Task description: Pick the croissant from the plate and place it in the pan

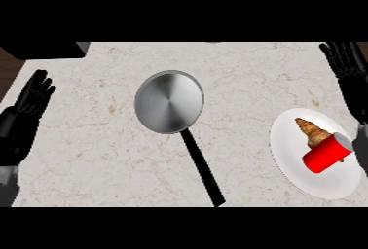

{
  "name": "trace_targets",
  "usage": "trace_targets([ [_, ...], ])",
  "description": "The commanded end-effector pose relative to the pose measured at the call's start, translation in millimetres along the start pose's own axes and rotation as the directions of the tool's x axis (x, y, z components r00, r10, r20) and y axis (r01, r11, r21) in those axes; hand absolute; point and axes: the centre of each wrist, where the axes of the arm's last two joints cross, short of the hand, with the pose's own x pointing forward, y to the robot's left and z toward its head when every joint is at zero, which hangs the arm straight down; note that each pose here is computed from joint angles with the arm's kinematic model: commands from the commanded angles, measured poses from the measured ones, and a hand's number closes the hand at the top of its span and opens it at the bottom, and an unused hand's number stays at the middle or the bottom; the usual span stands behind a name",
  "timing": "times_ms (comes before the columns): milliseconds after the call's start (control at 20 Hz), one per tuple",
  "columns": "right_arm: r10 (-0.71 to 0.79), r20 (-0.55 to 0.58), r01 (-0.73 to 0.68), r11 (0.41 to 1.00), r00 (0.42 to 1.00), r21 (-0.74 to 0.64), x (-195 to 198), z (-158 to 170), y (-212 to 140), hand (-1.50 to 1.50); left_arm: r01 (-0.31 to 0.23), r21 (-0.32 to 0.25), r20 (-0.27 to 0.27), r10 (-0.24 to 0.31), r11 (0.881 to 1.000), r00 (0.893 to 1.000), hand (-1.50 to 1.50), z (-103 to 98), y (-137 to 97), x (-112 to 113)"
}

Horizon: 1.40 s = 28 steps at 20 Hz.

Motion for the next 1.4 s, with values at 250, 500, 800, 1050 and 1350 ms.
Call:
trace_targets([
  [250,-0.195,-0.14,0.196,0.981,0.971,-0.004,-37.5,20.9,-55.5,-1.5,0.157,-0.033,-0.218,-0.16,0.987,0.963,0.0,34.9,-25.1,-42.9],
  [500,0.047,-0.469,-0.212,0.928,0.882,-0.306,-47.8,111.6,-131.5,-1.5,0.118,-0.035,-0.279,-0.123,0.992,0.952,0.0,56.9,-46.5,-60.4],
  [800,0.489,-0.503,-0.5,0.857,0.713,0.124,-17.7,113.3,-158.2,-1.5,0.116,-0.048,-0.284,-0.125,0.992,0.951,0.0,40.1,-45.6,-53.0],
  [1050,0.587,-0.482,-0.495,0.809,0.65,0.318,-3.3,97.0,-161.6,-1.5,0.133,-0.062,-0.272,-0.145,0.989,0.951,0.0,60.1,-47.5,-58.7],
  [1350,0.629,-0.426,-0.411,0.763,0.65,0.5,0.5,67.6,-148.9,-1.5,0.14,-0.074,-0.268,-0.155,0.987,0.951,0.0,52.6,-47.9,-59.3],
])
